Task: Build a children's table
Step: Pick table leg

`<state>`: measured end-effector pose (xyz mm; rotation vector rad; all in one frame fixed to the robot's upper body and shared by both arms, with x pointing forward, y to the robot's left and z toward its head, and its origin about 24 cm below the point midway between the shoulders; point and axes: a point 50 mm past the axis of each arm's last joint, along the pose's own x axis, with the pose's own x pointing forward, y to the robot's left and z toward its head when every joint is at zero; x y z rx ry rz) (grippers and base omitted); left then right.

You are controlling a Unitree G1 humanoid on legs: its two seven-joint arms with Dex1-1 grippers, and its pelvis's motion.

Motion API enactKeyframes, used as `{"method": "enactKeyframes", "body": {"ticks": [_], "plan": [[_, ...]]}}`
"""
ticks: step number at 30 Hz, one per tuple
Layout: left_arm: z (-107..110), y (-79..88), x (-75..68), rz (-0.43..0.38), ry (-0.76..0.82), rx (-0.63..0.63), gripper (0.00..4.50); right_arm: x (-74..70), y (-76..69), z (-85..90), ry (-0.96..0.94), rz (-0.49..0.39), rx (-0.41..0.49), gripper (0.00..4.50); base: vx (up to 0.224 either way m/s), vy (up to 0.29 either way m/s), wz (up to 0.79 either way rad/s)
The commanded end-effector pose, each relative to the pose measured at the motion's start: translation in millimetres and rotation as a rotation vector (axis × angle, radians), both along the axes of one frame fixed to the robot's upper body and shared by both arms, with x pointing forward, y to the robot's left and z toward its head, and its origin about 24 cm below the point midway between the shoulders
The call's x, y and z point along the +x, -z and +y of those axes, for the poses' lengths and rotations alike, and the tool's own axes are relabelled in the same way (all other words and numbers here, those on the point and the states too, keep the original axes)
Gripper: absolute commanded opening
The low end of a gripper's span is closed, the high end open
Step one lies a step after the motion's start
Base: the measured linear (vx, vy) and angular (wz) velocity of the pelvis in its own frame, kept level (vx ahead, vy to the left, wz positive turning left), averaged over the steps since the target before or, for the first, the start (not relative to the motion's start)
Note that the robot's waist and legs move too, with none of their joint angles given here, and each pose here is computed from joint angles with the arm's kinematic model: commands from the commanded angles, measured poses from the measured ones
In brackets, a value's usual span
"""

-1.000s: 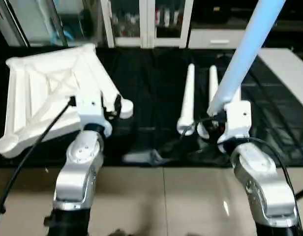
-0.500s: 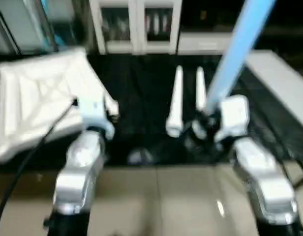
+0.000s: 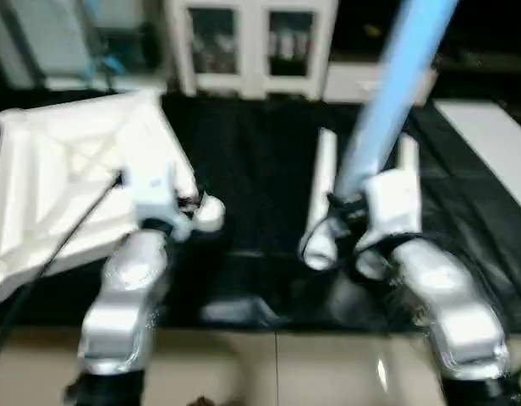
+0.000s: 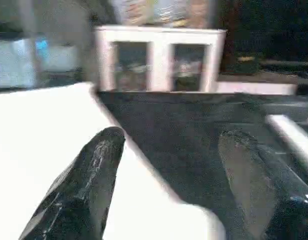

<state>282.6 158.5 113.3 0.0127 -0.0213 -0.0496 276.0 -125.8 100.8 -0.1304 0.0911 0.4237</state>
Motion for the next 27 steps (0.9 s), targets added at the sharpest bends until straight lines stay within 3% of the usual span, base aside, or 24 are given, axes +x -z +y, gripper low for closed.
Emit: {"method": "enactKeyframes", "body": {"ticks": [1, 12, 16, 17, 20, 24, 27], "plan": [[1, 0.7, -1.8, 0.011, -0.008, 0.011, 3.47, 0.2, -6.1, -0.1, -0.019, -0.030, 0.004, 1.86, 0.230, 0.032, 0.71], [8, 2.8, -4.8, 0.026, -0.011, 0.029, 3.47, -1.0, -3.4, 3.3, -0.032, -0.016, 0.063, 1.86, 0.157, 0.007, 0.51], [1, 3.5, -3.5, 0.032, 0.046, 0.028, 3.47, 3.1, -2.0, -11.8, 0.051, -0.003, 0.044, 1.86, 0.138, 0.126, 0.14], [-4, 4.5, -3.6, 0.039, 0.087, 0.030, 3.47, 5.9, -5.5, -23.6, 0.095, -0.012, 0.051, 1.86, 0.142, 0.116, 0.10], [-10, 7.1, -4.8, 0.055, 0.145, 0.003, 3.47, 7.9, -10.7, -32.8, 0.097, -0.040, 0.031, 1.86, 0.098, 0.061, 0.03], [-18, 9.7, -7.0, 0.069, 0.258, 0.009, 3.47, 8.8, -18.3, -33.7, 0.034, -0.080, 0.020, 1.86, 0.092, -0.025, -0.01], [-10, 13.4, -3.7, 0.074, 0.276, 0.062, 3.47, 9.8, -22.8, -28.3, -0.022, -0.091, 0.052, 1.86, 0.000, 0.000, 0.00]]}}
